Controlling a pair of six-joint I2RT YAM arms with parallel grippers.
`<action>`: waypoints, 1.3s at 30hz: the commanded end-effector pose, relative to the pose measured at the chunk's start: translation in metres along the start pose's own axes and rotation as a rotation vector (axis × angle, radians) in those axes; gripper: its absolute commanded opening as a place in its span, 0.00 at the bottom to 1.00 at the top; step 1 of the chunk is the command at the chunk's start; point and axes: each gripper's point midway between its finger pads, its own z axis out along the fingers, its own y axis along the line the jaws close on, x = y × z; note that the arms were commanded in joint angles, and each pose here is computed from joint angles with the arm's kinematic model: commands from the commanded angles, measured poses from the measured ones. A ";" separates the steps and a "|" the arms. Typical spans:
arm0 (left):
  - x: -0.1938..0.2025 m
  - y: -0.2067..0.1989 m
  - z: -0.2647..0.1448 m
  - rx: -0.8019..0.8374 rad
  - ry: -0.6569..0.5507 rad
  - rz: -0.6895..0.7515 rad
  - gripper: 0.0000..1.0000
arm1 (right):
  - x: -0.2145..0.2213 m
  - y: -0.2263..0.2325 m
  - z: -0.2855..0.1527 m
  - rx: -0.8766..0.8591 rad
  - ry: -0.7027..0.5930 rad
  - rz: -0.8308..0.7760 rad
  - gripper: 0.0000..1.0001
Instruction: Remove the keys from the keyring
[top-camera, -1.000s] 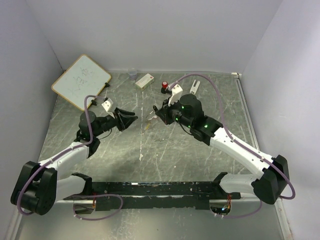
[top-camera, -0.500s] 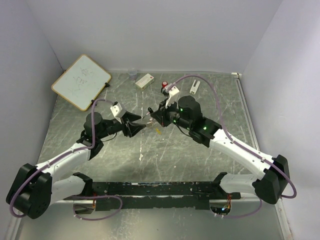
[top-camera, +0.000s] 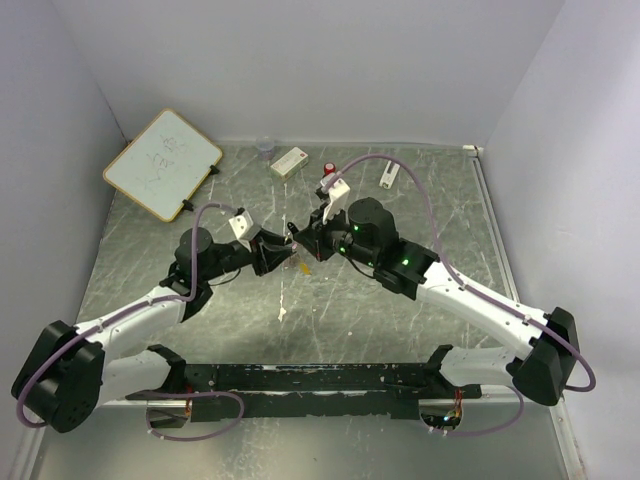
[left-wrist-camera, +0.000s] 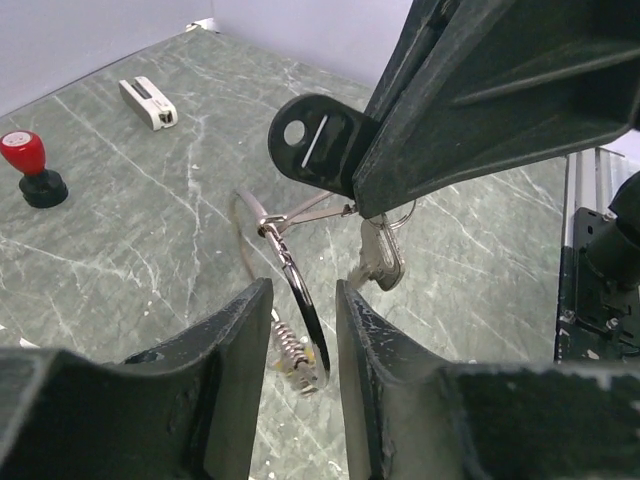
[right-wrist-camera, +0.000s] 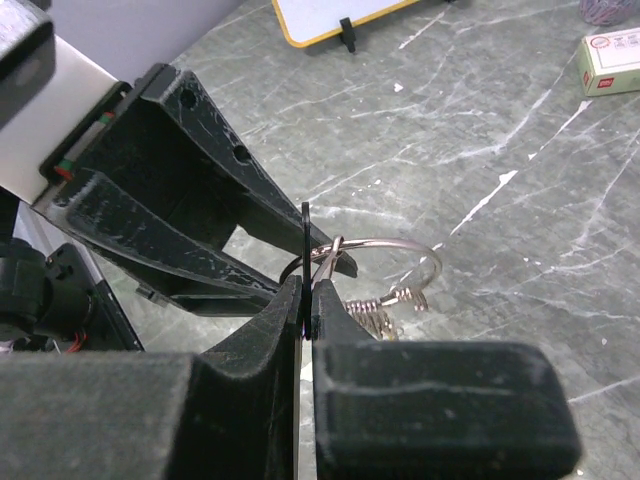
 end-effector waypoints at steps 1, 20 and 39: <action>-0.010 0.000 0.007 -0.003 -0.035 0.058 0.40 | -0.033 0.011 -0.007 -0.019 -0.085 -0.015 0.00; -0.056 0.040 -0.008 -0.277 0.000 0.309 0.07 | -0.013 0.003 -0.003 0.033 -0.066 -0.032 0.00; -0.121 0.062 -0.033 -0.482 0.110 0.534 0.07 | 0.027 -0.026 0.013 0.180 -0.047 -0.061 0.33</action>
